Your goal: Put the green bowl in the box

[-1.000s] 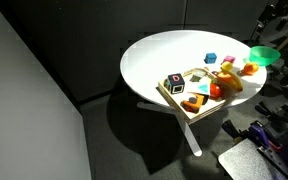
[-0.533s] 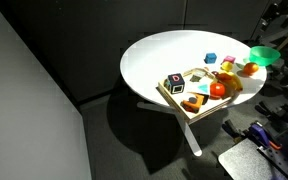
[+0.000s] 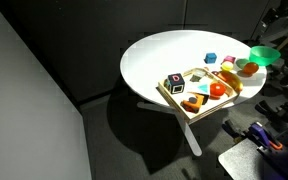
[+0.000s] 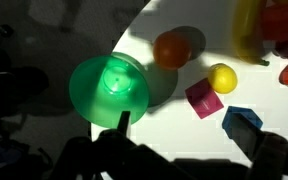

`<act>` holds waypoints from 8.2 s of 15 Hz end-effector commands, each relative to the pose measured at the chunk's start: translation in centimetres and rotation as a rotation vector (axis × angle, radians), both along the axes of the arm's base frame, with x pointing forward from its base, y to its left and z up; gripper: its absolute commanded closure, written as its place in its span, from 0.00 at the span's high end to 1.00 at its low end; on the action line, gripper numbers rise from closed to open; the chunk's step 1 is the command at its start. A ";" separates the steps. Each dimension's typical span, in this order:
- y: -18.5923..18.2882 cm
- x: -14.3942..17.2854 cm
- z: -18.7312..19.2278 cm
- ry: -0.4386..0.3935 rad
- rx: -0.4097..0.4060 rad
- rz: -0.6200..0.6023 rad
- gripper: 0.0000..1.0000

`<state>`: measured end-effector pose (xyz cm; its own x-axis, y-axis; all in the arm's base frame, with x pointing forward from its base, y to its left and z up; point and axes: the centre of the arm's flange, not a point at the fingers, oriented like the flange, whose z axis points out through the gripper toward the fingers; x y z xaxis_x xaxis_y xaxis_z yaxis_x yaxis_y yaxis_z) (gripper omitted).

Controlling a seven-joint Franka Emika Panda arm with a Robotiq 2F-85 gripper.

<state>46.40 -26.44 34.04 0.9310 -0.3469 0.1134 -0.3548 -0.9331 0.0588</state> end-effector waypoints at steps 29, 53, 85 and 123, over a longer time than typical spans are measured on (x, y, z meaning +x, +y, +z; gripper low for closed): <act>-6.1 2.9 -12.0 0.118 0.011 -0.038 1.00; -5.2 4.5 -19.4 0.116 0.008 0.023 0.74; 4.7 1.3 -9.4 0.086 -0.004 0.281 0.03; 17.4 0.0 -7.4 0.091 -0.135 0.748 0.01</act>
<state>46.82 -11.30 26.16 0.9393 0.3426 0.0182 0.3358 -0.9290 0.1554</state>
